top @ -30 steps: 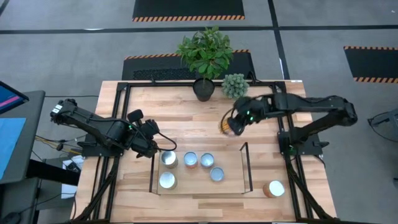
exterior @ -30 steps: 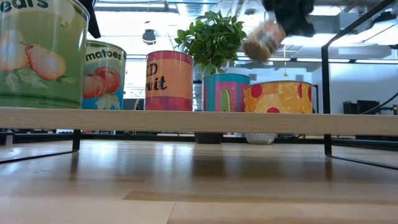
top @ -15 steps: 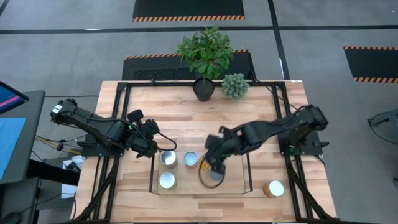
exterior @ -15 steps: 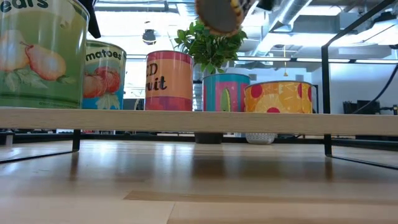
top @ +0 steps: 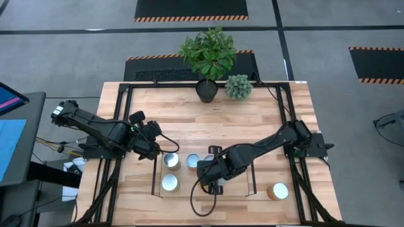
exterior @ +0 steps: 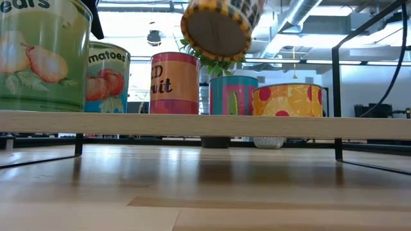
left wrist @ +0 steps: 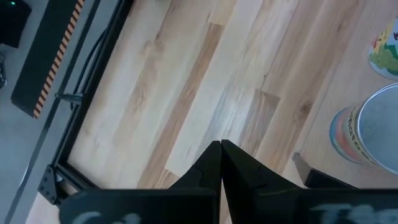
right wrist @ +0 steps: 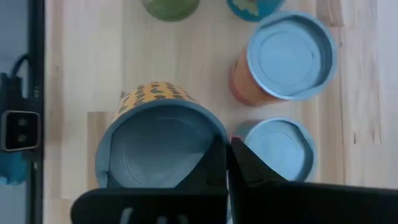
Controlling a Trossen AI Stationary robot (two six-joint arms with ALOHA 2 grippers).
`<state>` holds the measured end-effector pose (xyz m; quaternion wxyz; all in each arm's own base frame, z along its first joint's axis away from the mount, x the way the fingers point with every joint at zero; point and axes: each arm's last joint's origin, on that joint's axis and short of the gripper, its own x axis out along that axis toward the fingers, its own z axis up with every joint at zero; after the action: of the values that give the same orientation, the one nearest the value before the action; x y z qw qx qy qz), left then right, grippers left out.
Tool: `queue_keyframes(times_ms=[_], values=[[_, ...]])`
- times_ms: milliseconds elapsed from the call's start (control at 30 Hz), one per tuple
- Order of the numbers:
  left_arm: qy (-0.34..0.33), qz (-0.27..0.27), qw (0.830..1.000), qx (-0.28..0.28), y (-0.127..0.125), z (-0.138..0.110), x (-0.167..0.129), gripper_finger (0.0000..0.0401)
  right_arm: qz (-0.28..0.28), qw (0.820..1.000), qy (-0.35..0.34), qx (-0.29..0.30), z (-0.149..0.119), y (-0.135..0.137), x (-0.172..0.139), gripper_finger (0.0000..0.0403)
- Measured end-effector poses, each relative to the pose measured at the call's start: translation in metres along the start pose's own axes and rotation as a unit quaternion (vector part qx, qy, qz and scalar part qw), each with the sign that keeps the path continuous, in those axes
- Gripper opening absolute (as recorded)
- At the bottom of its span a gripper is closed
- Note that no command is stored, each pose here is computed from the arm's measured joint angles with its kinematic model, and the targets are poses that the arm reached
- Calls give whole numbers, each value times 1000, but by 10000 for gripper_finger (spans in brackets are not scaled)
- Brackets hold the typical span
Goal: Pick and place cans onto a shelf
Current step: Put the yellow bean can on the shelf aligned with the other blue corn can
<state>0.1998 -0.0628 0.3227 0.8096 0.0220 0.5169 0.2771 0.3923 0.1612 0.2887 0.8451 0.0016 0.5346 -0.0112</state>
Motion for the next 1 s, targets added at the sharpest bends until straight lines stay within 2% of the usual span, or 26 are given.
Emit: queue_keyframes(times_ms=[167, 333, 700, 1000], values=[[-3, 3, 1000, 0, 0, 0, 0, 0, -29, 999, 38, -12, -6, 2, 21, 3], [-11, 10, 1000, -3, -1, 2, 1, 0, -35, 998, 55, -20, -9, 9, 36, 3], [-14, 8, 1000, -5, -2, 3, 1, 0, -40, 995, 81, -31, -16, 15, 41, 4], [-14, 8, 1000, -4, -2, 2, 1, 0, -39, 996, 82, -22, -16, 15, 41, 67]])
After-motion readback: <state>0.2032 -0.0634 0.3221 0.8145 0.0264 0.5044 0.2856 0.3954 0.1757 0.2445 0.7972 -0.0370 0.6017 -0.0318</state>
